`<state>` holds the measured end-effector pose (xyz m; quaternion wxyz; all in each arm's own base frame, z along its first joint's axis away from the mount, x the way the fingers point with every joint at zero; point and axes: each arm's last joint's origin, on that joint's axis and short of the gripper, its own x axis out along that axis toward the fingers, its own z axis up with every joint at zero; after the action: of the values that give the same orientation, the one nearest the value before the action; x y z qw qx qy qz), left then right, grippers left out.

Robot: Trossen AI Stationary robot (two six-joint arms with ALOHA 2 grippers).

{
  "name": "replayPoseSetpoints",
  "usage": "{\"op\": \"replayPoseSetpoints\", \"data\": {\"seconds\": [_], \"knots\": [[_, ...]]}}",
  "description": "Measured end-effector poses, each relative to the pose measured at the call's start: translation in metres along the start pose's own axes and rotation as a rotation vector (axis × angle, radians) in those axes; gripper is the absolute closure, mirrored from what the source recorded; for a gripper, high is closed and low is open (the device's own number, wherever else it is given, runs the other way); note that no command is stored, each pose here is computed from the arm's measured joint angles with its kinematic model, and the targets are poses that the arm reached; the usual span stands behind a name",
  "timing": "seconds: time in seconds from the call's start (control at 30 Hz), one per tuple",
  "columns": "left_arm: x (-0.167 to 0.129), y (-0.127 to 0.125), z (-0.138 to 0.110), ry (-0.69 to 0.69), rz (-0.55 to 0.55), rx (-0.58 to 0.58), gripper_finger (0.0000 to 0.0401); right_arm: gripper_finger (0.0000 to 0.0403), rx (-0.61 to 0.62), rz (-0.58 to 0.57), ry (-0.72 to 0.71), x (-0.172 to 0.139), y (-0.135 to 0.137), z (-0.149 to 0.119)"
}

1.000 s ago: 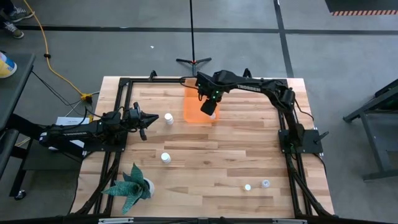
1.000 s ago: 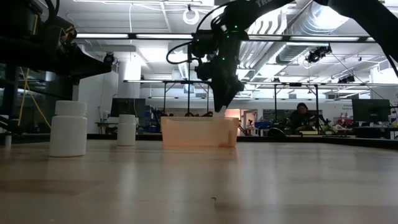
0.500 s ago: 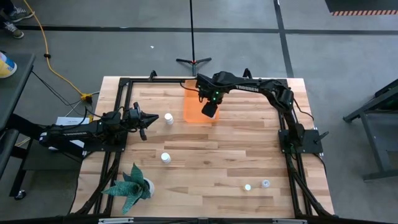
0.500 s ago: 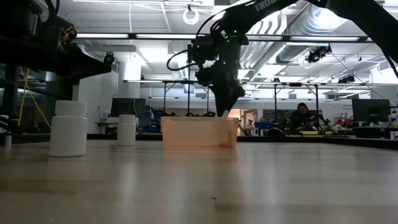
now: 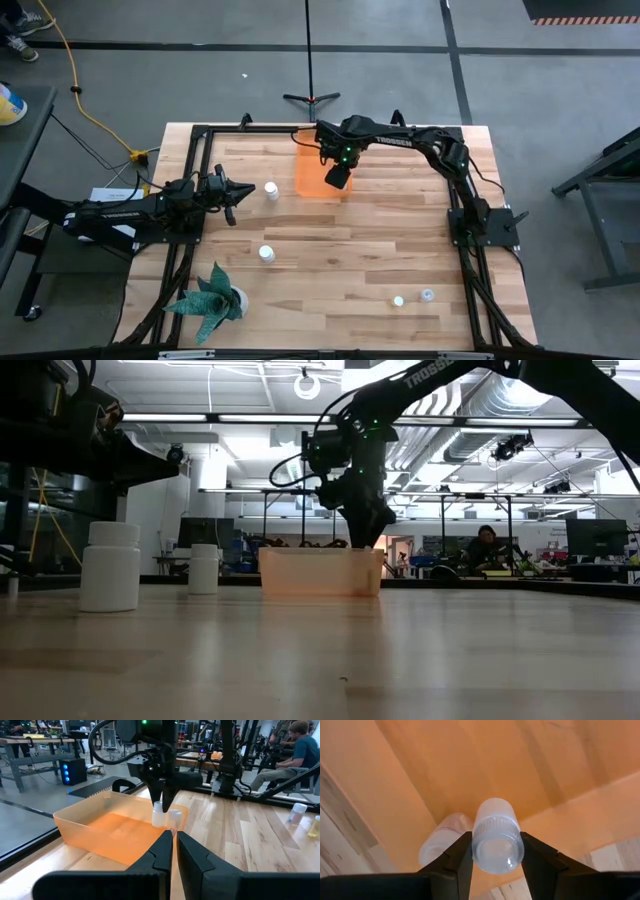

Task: Pick and place pill bottles into a basket
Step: Put the top transparent pill bottle into the orange bin, then put the yellow pill bottle into the orange bin

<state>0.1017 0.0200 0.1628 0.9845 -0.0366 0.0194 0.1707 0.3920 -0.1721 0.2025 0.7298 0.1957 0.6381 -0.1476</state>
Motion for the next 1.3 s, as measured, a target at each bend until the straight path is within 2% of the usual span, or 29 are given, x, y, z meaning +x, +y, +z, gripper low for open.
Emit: {"op": "replayPoseSetpoints", "data": {"seconds": [0.43, 0.53, 0.7, 0.9, 1.1, 1.3], "knots": [[0.000, 0.000, 0.000, 0.001, 0.000, 0.000, 0.0339, 0.0197, 0.016, -0.013, 0.001, 0.000, -0.001, 0.000], [0.000, 0.000, 0.000, 0.001, 0.000, 0.000, 0.0339, 0.0194, 0.023, -0.062, -0.023, -0.011, -0.001, 0.004], [0.000, 0.000, 0.000, 0.001, 0.000, 0.000, 0.0339, 0.0203, 0.029, -0.152, -0.117, -0.047, 0.011, 0.014], [0.000, 0.000, 0.000, 0.002, 0.000, -0.001, 0.0339, 0.0219, -0.045, -0.130, -0.128, -0.089, 0.058, 0.005], [0.000, 0.000, -0.001, 0.007, -0.011, -0.010, 0.0339, 0.0230, -0.183, -0.294, -0.114, -0.083, 0.139, -0.027], [0.000, 0.000, -0.001, 0.006, -0.011, -0.010, 0.0339, 0.0239, -0.228, -0.281, -0.140, -0.094, 0.200, -0.073]]}}
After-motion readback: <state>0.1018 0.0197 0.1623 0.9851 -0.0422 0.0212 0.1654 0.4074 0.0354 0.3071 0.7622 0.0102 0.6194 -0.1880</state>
